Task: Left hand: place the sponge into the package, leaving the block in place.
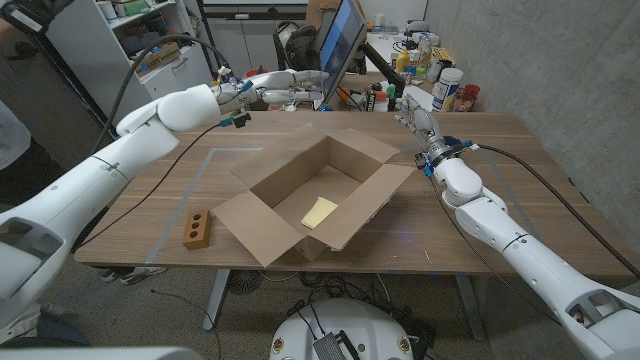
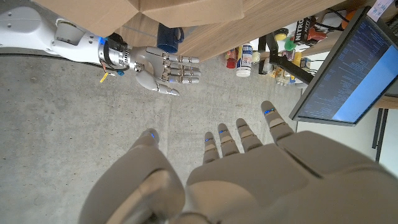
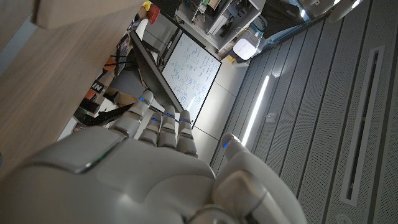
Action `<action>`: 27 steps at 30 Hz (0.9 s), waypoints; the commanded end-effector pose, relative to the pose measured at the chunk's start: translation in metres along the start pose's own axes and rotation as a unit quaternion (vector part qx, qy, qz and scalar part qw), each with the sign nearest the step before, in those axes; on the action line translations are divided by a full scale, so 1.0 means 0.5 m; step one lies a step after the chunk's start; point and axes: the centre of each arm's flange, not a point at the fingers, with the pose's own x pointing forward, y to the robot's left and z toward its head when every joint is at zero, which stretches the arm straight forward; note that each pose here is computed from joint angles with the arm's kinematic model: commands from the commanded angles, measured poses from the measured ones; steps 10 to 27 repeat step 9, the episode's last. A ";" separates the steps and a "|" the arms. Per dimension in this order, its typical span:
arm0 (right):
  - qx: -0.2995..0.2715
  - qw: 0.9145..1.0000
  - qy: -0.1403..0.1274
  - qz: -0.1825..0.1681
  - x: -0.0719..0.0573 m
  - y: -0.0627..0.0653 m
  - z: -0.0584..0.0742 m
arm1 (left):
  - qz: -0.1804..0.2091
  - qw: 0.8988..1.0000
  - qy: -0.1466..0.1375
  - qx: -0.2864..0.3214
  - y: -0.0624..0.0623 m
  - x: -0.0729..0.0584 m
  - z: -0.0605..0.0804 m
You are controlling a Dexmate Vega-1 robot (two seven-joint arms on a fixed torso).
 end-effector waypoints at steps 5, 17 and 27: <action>0.006 1.000 -0.006 -0.008 -0.037 0.004 -0.005 | 0.003 1.000 0.009 -0.012 -0.001 0.011 -0.026; 0.009 1.000 -0.002 -0.007 -0.014 -0.003 -0.019 | 0.003 1.000 0.006 -0.008 -0.004 0.018 -0.029; 0.009 1.000 -0.002 -0.007 -0.014 -0.003 -0.019 | 0.003 1.000 0.006 -0.008 -0.004 0.018 -0.029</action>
